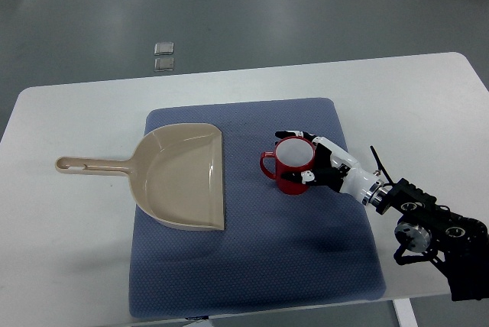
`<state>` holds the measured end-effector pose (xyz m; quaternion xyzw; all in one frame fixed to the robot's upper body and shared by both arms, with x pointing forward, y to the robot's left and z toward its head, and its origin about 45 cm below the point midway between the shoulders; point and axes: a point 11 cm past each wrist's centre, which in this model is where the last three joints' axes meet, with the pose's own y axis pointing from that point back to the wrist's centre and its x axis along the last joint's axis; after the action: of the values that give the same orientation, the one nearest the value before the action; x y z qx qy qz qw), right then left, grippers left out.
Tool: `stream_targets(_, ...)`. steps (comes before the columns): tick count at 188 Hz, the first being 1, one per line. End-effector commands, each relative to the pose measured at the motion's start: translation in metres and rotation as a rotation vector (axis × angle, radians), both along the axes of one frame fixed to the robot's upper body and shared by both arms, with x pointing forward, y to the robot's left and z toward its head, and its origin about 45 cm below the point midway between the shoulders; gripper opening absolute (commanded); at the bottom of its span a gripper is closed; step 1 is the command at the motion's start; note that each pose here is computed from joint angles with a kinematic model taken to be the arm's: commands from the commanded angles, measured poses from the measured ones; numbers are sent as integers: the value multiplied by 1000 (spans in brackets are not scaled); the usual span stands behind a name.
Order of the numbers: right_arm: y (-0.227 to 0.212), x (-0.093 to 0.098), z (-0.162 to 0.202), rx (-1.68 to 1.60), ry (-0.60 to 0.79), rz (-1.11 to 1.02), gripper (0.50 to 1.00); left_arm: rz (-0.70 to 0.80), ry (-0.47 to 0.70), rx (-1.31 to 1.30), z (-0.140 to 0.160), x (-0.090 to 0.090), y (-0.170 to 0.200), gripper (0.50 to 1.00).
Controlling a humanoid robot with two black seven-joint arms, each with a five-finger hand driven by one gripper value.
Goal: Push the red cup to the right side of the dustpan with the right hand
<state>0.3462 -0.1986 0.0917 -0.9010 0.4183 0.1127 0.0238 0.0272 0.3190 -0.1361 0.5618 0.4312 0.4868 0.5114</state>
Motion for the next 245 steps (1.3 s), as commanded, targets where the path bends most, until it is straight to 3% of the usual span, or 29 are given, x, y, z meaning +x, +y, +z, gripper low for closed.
stream_targets(1,13,-2,-2,-12,-8,11,932,0,0,0,0,0,0,1000)
stream_targets(112,78,-4,5,20,-42,62,930,0,0,0,0,0,0,1000)
stream_targets(245,81,1,14,48,-49,67,932,0,0,0,0,0,0,1000)
